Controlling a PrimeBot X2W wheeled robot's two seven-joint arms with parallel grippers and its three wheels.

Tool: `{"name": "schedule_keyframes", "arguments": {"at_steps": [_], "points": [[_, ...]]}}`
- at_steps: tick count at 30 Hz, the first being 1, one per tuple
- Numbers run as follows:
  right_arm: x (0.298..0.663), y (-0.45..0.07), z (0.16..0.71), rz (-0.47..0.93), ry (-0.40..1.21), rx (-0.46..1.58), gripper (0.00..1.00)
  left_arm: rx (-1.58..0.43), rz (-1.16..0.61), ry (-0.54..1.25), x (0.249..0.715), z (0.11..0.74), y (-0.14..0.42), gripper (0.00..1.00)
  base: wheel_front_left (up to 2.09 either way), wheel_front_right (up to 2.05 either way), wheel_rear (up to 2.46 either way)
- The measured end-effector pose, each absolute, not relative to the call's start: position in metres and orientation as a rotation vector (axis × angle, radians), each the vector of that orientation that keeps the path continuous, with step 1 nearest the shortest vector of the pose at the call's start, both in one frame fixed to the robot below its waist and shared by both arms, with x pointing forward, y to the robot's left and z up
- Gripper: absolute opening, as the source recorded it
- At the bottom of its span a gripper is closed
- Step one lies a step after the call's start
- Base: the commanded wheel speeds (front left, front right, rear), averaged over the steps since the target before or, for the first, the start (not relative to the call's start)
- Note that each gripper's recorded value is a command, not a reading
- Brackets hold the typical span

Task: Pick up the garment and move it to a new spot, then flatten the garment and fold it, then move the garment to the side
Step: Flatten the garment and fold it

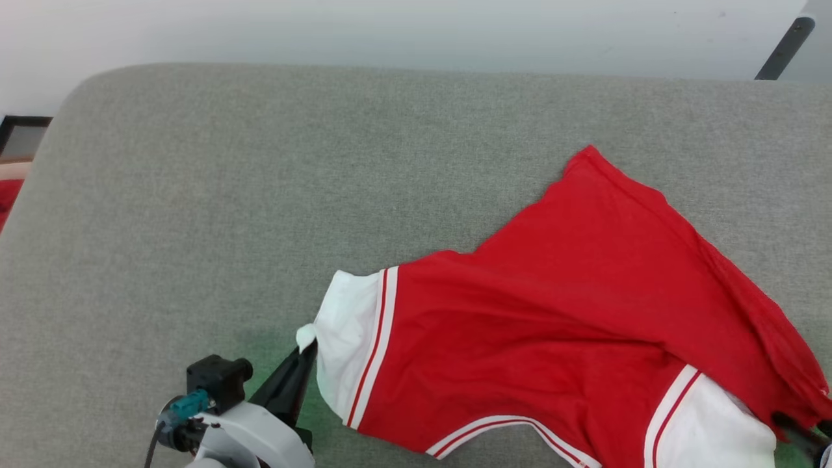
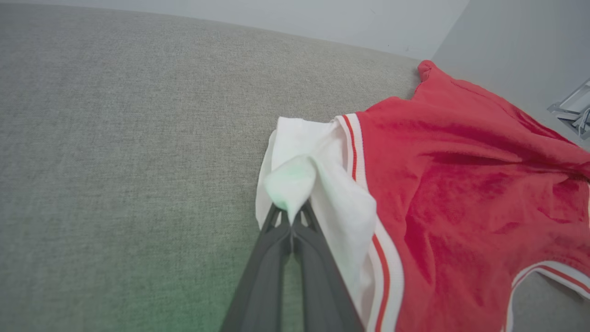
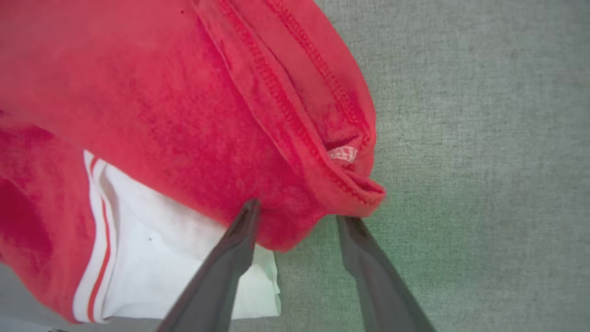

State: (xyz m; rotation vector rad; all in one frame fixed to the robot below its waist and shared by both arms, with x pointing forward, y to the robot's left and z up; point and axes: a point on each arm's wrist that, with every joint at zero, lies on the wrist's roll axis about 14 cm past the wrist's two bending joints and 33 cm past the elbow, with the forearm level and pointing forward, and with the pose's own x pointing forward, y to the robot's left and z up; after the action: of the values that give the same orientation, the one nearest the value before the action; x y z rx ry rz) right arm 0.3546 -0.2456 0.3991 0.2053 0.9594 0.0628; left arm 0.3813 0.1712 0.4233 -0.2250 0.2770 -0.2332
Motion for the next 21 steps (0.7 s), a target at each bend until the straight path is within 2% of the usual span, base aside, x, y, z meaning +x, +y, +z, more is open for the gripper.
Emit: {"name": "schedule_keyframes", "arguments": {"at_steps": [7, 11, 21], "points": [[0.352, -0.242, 0.426, 0.104, 0.892, 0.155, 1.00, -0.225, -0.234, 0.271, 0.377, 0.425, 0.171, 0.00, 0.00, 0.00, 0.00], [0.365, -0.233, 0.455, 0.157, 0.814, 0.087, 1.00, -0.228, -0.235, 0.268, 0.375, 0.426, 0.170, 0.00, 0.00, 0.00, 0.00], [0.456, -0.183, 0.518, 0.374, 0.545, -0.150, 1.00, -0.241, -0.245, 0.258, 0.379, 0.429, 0.163, 0.00, 0.00, 0.00, 0.00]]}}
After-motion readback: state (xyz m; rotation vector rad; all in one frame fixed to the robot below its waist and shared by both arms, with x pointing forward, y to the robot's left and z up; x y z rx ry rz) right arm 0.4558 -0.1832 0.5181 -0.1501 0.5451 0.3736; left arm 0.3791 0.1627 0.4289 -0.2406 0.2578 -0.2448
